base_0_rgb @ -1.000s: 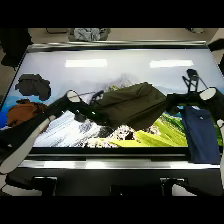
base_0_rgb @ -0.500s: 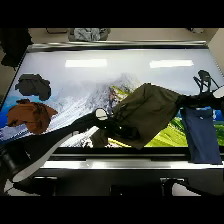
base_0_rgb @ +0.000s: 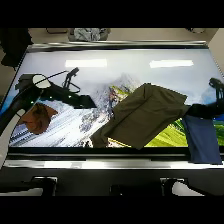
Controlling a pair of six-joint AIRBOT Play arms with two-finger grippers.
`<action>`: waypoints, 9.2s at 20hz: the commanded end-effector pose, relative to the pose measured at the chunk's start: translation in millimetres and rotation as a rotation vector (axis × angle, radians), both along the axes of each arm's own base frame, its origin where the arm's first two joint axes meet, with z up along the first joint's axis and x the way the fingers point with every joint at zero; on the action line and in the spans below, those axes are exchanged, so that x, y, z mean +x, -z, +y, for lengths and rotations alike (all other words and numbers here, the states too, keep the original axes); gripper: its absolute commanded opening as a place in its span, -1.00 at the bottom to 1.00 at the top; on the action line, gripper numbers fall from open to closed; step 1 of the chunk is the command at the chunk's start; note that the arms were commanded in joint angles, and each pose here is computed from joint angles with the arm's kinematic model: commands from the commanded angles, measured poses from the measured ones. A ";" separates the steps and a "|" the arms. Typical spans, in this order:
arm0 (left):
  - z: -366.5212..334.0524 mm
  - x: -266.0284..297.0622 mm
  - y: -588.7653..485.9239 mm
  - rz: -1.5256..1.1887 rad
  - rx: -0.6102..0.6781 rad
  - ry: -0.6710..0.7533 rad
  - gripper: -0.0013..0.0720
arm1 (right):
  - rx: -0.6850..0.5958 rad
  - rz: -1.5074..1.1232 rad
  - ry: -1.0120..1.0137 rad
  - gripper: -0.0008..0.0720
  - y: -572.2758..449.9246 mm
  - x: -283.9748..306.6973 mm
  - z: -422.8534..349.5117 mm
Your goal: Fold the shirts.
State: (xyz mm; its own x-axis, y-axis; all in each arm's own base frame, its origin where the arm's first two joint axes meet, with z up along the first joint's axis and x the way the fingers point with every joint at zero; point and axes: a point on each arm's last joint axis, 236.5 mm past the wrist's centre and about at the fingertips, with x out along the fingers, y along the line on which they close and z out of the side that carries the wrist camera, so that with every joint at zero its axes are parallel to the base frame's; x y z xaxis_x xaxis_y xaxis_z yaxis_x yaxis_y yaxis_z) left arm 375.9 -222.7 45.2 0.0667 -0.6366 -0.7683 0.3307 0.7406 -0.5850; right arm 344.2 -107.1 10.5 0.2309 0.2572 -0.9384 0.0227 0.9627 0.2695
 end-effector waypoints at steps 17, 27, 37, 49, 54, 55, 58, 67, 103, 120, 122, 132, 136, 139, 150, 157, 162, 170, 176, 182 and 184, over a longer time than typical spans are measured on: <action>-36.7 -111.9 130.0 0.277 0.017 0.171 -0.89 | 0.314 0.106 -0.188 0.93 102.9 -54.0 165.9; -47.6 -52.3 35.5 -0.033 -0.071 0.170 -0.89 | 0.185 -0.035 -0.384 -0.87 53.9 -15.9 188.2; 75.4 -149.5 -570.5 -1.553 -0.507 -0.328 -0.89 | -0.431 -1.521 -0.378 -0.87 -532.3 -85.3 175.0; 101.0 -70.9 -457.7 -1.273 -0.123 -0.414 -0.89 | -0.105 -0.676 -0.567 -0.87 -320.0 -53.5 190.0; 91.0 46.5 -208.0 -0.733 0.104 -0.354 -0.89 | 0.104 -0.382 -0.470 -0.87 -129.5 62.9 189.3; 94.3 67.7 -169.0 -0.676 0.124 -0.376 -0.89 | 0.143 -0.383 -0.413 -0.86 -95.4 91.6 190.5; 106.9 125.5 -79.9 -0.538 0.150 -0.447 -0.89 | 0.289 -0.354 -0.265 -0.86 -30.3 144.7 201.3; 72.8 154.1 43.3 -0.213 0.026 -0.485 -0.89 | 0.435 -0.316 -0.075 -0.86 36.3 186.6 208.7; 35.7 94.1 130.7 0.130 -0.131 -0.400 -0.89 | 0.171 0.260 -0.264 0.69 69.3 -38.3 69.9; 32.3 88.8 86.2 0.060 -0.156 -0.339 -0.89 | 0.339 0.273 -0.080 0.35 118.3 -53.0 117.2; 32.1 88.4 82.6 0.055 -0.158 -0.336 -0.89 | 0.304 0.279 -0.149 0.10 121.6 -54.9 127.4; 97.6 86.1 -165.3 -0.492 -0.230 -0.369 -0.90 | -0.062 -0.290 -0.383 -0.87 -81.4 51.9 93.4; 137.3 -22.2 -406.5 -1.100 -0.215 -0.421 -0.90 | -0.544 -0.982 -0.303 -0.87 -377.6 18.8 74.9; 143.7 -123.2 -495.9 -1.366 -0.174 -0.517 -0.90 | -0.722 -1.290 -0.105 -0.87 -502.7 -86.3 77.6; 137.6 -182.1 -512.6 -1.406 -0.168 -0.605 -0.90 | -0.710 -1.200 -0.119 -0.87 -482.4 -109.5 80.9; 197.7 -34.2 -307.4 -0.693 0.072 -0.524 -0.89 | -0.331 -0.400 -0.400 -0.87 -227.0 47.7 67.6; 190.5 63.9 -74.1 -0.251 0.046 -0.498 -0.89 | -0.277 -0.103 -0.442 -0.87 -18.5 153.4 89.1; 188.8 184.1 49.2 -0.317 0.096 -0.520 -0.89 | -0.321 -0.460 -0.201 -0.87 6.4 270.2 80.7; 188.5 181.6 40.1 -0.275 0.069 -0.533 -0.89 | -0.310 -0.311 -0.291 -0.87 14.7 232.1 79.7; 173.7 68.7 56.7 0.114 0.105 -0.250 -0.89 | -0.265 0.087 -0.480 -0.86 19.9 124.5 79.4; 179.3 51.1 66.8 0.192 0.156 -0.241 -0.89 | -0.224 0.138 -0.469 -0.86 36.8 112.1 86.3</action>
